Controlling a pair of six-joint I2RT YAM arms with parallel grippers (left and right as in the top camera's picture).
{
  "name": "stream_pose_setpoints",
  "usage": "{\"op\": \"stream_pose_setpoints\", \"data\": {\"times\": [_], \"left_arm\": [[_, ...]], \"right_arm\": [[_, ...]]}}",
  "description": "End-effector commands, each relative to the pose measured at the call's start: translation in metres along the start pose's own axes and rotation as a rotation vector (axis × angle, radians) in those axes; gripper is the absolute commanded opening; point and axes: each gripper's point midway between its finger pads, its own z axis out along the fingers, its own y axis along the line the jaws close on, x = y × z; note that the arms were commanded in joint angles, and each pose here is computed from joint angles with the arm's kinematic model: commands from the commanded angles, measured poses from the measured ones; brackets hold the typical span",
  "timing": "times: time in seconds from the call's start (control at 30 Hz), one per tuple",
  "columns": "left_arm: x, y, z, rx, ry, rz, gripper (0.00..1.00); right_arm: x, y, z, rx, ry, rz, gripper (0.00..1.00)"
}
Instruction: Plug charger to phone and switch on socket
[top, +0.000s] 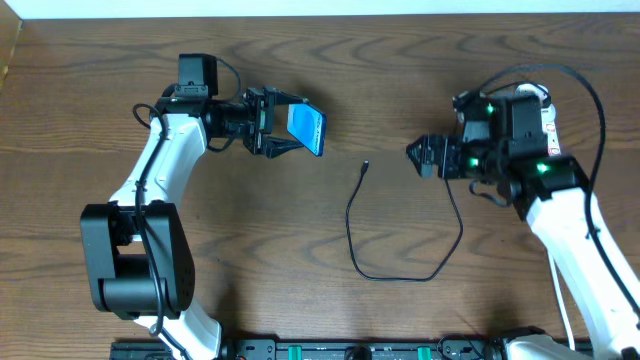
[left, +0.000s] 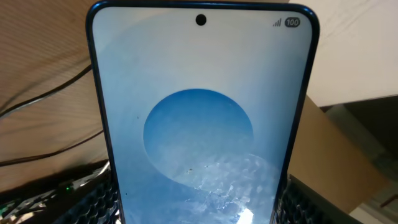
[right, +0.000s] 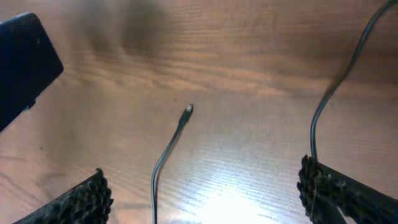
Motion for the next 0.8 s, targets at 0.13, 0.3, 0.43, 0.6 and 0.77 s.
{"op": "stream_pose_setpoints", "data": {"times": [0.13,0.3,0.43,0.6,0.77], "left_arm": [[-0.003,-0.018,-0.009,0.016,-0.093,0.047,0.61],[-0.017,-0.013,-0.006,-0.021,-0.190,0.052,0.61],[-0.020,-0.010,-0.002,-0.038,-0.226,0.026,0.61],[-0.020,-0.009,0.001,-0.039,-0.233,-0.023,0.61],[-0.019,-0.009,0.001,-0.036,-0.233,-0.048,0.61]], "right_arm": [[-0.028,0.038,0.009,-0.021,-0.016,-0.111,0.95],[-0.033,0.077,0.022,-0.112,-0.043,-0.191,0.94],[-0.033,0.111,0.036,-0.188,-0.065,-0.196,0.89],[-0.031,0.146,0.057,-0.286,-0.073,-0.178,0.86],[-0.020,0.158,0.078,-0.346,-0.026,-0.160,0.79]]}}
